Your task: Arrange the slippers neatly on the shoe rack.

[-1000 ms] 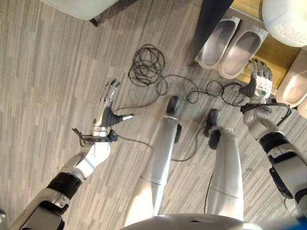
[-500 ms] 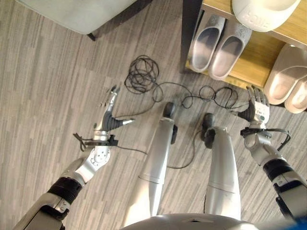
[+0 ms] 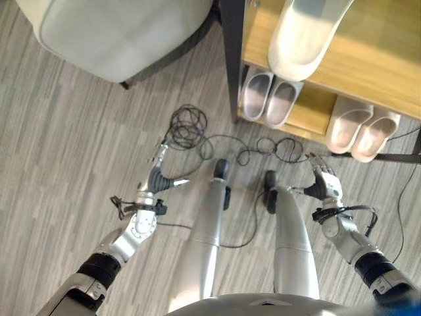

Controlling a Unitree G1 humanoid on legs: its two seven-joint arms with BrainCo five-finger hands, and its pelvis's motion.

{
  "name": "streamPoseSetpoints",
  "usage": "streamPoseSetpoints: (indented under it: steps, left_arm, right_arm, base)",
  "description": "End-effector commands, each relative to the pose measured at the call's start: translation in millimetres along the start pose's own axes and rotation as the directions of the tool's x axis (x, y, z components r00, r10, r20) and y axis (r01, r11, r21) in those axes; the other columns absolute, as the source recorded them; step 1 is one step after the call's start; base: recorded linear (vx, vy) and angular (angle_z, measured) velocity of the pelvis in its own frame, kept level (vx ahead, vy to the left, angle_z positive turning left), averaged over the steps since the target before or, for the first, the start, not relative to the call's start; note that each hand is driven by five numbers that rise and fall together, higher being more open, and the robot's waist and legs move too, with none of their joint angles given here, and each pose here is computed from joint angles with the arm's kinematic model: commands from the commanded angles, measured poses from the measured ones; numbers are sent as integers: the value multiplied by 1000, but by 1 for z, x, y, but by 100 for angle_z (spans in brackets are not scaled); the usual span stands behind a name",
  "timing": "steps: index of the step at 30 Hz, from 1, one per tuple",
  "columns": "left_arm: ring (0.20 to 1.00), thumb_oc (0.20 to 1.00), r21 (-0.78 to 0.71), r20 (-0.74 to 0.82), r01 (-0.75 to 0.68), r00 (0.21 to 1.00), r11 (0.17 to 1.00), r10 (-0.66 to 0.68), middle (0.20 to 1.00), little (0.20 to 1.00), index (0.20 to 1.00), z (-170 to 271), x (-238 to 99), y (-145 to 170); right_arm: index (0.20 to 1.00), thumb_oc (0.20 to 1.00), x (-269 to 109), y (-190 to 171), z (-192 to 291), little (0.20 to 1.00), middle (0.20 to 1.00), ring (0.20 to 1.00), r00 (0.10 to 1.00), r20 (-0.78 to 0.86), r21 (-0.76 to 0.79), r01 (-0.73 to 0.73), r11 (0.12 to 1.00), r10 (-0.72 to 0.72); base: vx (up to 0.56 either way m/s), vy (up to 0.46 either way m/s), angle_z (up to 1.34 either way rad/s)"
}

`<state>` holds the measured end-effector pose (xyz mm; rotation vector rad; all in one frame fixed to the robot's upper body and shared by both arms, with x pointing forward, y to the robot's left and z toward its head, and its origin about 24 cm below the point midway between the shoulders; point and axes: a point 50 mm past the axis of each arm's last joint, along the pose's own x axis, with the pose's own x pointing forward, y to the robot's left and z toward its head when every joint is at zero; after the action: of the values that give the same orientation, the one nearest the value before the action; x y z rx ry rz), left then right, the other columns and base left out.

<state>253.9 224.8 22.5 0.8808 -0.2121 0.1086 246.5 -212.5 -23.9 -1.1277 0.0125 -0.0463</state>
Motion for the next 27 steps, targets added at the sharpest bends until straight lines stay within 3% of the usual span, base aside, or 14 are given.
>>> streamPoseSetpoints:
  steps: [1,6,16,18,27]
  left_arm:
    - [1000,1000,-39,-43,36,998,999,-38,1000,1000,1000,-7,-17,-7]
    - [1000,1000,-36,-128,78,988,996,-82,1000,1000,1000,-21,-33,-19]
    - [1000,1000,-67,-227,151,960,986,-163,1000,1000,1000,-33,-51,-33]
    - [1000,1000,-95,-203,213,952,972,-228,1000,1000,1000,-26,-49,-45]
    - [1000,1000,-57,-15,403,914,913,-404,1000,1000,1000,-2,-51,-38]
  right_arm:
    - [1000,1000,-26,12,-14,1000,1000,1000,994,8,-41,-110,993,111]
    - [1000,1000,-62,42,-29,1000,1000,1000,961,-94,4,-260,966,260]
    - [1000,1000,-110,76,-33,1000,1000,1000,878,-200,176,-405,897,435]
    - [1000,1000,-137,100,-60,1000,1000,1000,742,-416,195,-492,849,525]
    - [1000,1000,-140,104,-73,1000,1000,1000,632,-564,277,-461,843,531]
  base:
    - [85,-6,3]
    - [55,14,3]
    - [110,4,2]
    - [66,40,2]
    - [79,37,2]
